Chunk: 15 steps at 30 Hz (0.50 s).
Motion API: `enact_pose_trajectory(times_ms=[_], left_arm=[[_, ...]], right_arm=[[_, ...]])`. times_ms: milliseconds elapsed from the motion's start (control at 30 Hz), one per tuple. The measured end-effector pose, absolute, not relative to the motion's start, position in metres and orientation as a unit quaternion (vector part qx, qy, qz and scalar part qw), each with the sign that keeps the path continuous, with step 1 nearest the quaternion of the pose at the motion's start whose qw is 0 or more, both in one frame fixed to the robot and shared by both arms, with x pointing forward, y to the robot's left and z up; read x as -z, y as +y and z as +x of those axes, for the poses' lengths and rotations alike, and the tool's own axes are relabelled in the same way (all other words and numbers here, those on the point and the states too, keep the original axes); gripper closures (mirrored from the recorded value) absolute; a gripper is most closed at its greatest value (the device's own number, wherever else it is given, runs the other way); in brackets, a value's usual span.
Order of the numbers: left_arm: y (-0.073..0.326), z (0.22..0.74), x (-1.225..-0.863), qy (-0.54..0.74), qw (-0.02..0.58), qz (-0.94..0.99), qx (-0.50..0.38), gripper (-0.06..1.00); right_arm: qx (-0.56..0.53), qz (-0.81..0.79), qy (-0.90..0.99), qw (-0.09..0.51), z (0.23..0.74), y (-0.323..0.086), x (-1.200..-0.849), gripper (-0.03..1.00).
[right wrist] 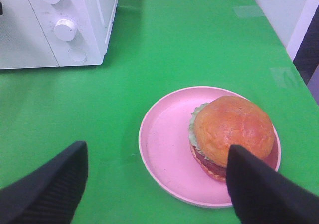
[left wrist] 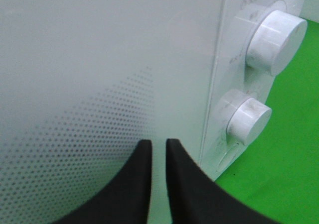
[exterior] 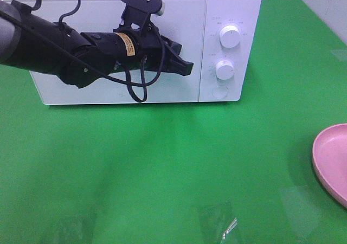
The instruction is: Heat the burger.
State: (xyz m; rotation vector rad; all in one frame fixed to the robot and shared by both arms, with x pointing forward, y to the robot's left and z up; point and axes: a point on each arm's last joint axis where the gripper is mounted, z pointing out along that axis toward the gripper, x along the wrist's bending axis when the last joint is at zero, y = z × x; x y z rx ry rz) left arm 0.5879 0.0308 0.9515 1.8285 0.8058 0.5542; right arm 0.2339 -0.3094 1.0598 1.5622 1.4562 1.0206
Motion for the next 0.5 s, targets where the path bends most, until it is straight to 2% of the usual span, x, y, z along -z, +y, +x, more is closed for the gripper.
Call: enact_pose_trajectory(times_ms=[33,67,100,133,167,200,233,267,300,500], left_arm=[[0.031,0.588,-0.952,0.334,0.509,0.759,-0.230,0.80],[0.026,0.583,-0.951,0.336,0.500,0.767,-0.223,0.62],[0.021,0.577,-0.952,0.334,0.491,0.775,-0.216,0.39],[0.021,0.577,-0.952,0.334,0.491,0.775,-0.216,0.39],[0.016,0.568,-0.950,0.334,0.471,0.790,-0.205,0.12],[0.016,0.568,-0.950,0.334,0.471,0.790,-0.205,0.12],[0.014,0.562,-0.951,0.335,0.452,0.802,-0.198,0.03],[0.014,0.562,-0.951,0.335,0.452,0.802,-0.198,0.03],[0.012,0.555,-0.953,0.336,0.429,0.817,-0.191,-0.02],[0.010,0.540,-0.961,0.339,0.388,0.838,-0.177,-0.04]], right_arm=[[-0.399,0.611,0.570,0.378,0.234,-0.309,-1.060,0.21],[-0.399,0.611,0.570,0.378,0.234,-0.309,-1.060,0.21],[-0.399,0.611,0.570,0.378,0.234,-0.309,-1.060,0.21],[-0.399,0.611,0.570,0.378,0.234,-0.309,-1.060,0.21],[-0.399,0.611,0.570,0.378,0.234,-0.309,-1.060,0.21],[-0.399,0.611,0.570,0.378,0.234,-0.309,-1.060,0.21],[-0.399,0.611,0.570,0.378,0.234,-0.309,-1.060,0.21],[-0.399,0.611,0.570,0.378,0.234,-0.309,-1.060,0.21],[-0.399,0.611,0.570,0.378,0.234,-0.309,-1.060,0.21],[-0.399,0.611,0.570,0.378,0.234,-0.309,-1.060,0.21]])
